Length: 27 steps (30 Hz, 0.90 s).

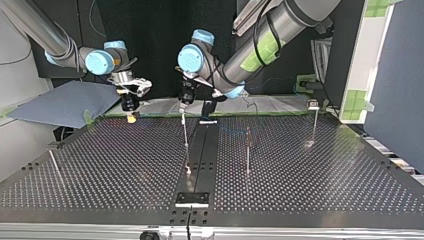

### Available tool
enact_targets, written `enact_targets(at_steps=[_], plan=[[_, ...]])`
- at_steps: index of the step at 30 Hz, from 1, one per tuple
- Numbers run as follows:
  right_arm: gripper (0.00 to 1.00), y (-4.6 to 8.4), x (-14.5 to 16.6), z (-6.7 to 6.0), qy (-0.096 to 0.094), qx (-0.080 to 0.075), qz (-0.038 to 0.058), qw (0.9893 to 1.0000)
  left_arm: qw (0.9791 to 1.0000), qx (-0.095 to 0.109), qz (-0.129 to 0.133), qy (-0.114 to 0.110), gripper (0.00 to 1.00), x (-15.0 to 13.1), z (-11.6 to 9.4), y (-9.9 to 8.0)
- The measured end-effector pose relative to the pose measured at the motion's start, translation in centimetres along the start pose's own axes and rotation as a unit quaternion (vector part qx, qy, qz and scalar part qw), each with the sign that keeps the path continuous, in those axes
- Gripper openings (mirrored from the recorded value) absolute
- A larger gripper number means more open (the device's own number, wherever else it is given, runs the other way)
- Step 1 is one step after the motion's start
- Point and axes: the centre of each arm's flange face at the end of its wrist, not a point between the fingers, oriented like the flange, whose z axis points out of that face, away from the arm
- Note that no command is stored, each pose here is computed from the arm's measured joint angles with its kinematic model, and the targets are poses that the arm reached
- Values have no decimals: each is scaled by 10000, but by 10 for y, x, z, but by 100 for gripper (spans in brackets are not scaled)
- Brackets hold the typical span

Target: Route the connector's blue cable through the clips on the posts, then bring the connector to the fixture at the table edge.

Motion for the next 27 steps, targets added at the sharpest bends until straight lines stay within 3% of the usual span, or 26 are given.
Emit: enact_targets(at_steps=[18, 22, 27], plan=[[0, 0, 0, 0, 1, 19, 0, 10000, 10000, 9, -8, 2, 100, 0, -1, -2], [0, -1, 0, 0, -3, 27, 0, 10000, 10000, -5, 8, -3, 100, 0, -9, -6], [0, -1, -1, 0, -11, 30, 2, 10000, 9997, -119, -96, -177, 100, -11, -27, -6]])
